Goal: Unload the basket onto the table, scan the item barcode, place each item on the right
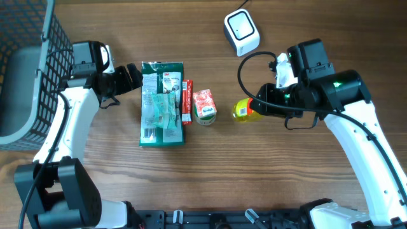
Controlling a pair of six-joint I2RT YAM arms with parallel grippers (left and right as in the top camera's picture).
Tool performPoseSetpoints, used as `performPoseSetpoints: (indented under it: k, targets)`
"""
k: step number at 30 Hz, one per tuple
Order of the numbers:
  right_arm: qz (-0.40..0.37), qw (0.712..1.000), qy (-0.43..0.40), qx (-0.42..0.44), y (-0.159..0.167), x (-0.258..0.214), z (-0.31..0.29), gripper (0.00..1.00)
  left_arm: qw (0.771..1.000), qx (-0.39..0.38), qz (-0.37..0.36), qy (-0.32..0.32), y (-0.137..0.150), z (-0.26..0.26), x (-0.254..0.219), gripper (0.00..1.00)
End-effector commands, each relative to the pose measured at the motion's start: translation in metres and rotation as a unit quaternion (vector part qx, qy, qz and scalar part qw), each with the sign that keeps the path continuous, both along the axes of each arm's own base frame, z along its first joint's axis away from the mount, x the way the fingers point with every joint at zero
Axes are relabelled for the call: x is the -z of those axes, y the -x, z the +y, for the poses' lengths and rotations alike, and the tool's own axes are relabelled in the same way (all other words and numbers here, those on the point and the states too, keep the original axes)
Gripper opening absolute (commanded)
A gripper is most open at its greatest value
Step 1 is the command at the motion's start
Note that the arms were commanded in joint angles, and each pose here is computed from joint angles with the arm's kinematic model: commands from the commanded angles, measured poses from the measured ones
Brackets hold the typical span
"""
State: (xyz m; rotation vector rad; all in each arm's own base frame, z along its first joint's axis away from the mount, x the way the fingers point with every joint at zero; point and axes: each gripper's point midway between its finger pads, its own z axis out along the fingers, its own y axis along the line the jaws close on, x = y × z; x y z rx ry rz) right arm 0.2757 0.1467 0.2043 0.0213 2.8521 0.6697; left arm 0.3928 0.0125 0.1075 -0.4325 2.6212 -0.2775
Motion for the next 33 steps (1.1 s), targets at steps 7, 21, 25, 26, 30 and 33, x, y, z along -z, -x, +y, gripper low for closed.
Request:
performPoseSetpoints:
  k: [7,21,25,26,30,33]
  targets:
    - [-0.021,0.997,0.069,0.039,-0.013,0.012,-0.024,0.19,1.0,-0.002,-0.014,-0.007,-0.004,0.005,-0.009,1.0]
    - [-0.027,0.997,0.055,0.035,-0.016,0.009,-0.019,0.14,1.0,-0.002,-0.014,-0.007,-0.004,0.005,-0.009,1.0]
    - [-0.032,0.998,0.035,0.029,-0.018,0.006,-0.012,0.14,1.0,-0.002,-0.014,-0.007,-0.004,0.005,-0.009,1.0]
    - [-0.032,0.998,0.036,0.029,-0.018,0.006,-0.012,0.14,1.0,-0.002,-0.014,-0.007,-0.004,0.005,-0.009,1.0]
    - [-0.019,0.998,0.029,0.054,-0.017,0.006,-0.012,0.11,1.0,-0.002,-0.014,-0.006,-0.004,0.005,-0.009,1.0]
    - [-0.02,0.998,0.029,0.054,-0.018,0.006,-0.012,0.11,1.0,-0.002,-0.014,-0.007,-0.004,0.005,-0.009,1.0]
